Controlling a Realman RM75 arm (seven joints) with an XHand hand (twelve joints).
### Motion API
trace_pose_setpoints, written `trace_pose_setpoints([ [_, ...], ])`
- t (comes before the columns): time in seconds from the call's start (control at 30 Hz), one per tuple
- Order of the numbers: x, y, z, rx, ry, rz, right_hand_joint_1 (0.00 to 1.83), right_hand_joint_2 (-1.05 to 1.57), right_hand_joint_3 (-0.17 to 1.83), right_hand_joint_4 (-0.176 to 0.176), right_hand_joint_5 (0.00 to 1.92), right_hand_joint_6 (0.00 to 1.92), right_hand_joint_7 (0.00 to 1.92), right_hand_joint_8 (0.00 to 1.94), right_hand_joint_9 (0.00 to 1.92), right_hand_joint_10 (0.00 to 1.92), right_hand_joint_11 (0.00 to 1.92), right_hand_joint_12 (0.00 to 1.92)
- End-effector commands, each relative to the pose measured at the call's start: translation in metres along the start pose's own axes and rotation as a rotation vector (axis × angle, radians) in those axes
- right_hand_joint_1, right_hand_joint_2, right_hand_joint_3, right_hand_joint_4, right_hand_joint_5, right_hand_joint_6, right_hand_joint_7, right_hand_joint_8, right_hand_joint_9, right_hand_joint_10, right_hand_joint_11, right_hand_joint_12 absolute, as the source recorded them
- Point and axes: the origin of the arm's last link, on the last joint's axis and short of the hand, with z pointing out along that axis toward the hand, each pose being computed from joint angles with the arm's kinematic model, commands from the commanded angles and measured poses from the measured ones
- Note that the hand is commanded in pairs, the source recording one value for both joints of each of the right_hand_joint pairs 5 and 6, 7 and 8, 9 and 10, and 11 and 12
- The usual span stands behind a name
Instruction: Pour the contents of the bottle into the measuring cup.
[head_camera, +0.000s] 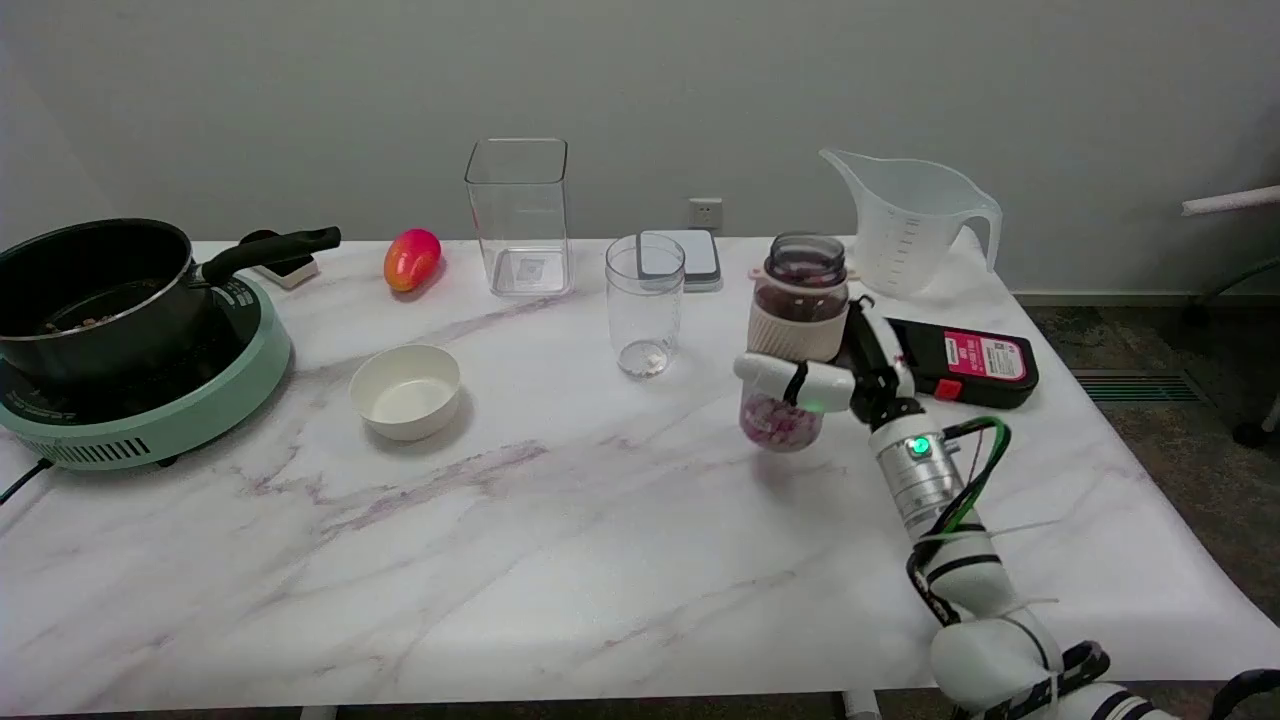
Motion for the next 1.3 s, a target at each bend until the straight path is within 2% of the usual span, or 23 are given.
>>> trace_pose_setpoints([
  [0.03,0.069,-0.073,0.062,0.124,0.071,-0.305,1.19,1.54,0.3,0.0,1.73,1.73,1.73,1.73,1.61,1.61,1.29,1.29],
  [0.27,0.087,-0.103,0.108,0.16,0.037,-0.495,1.27,1.42,0.39,0.0,1.67,1.67,1.71,1.71,1.58,1.58,1.28,1.28],
  [0.33,0.09,-0.114,0.124,0.181,0.015,-0.598,1.3,1.34,0.45,0.0,1.64,1.64,1.69,1.69,1.56,1.56,1.26,1.26],
  [0.57,0.069,-0.147,0.16,0.289,-0.063,-0.851,1.43,1.02,0.71,0.0,1.54,1.54,1.61,1.61,1.49,1.49,1.21,1.21],
  [0.7,0.049,-0.15,0.168,0.319,-0.126,-0.964,1.46,0.91,0.82,0.0,1.51,1.51,1.59,1.59,1.47,1.47,1.19,1.19],
  [1.0,0.02,-0.153,0.177,0.349,-0.21,-1.158,1.48,0.81,0.89,0.0,1.5,1.5,1.58,1.58,1.45,1.45,1.17,1.17],
  [1.3,0.023,-0.146,0.182,0.309,-0.279,-1.336,1.49,0.75,0.94,0.0,1.5,1.5,1.56,1.56,1.43,1.43,1.16,1.16],
])
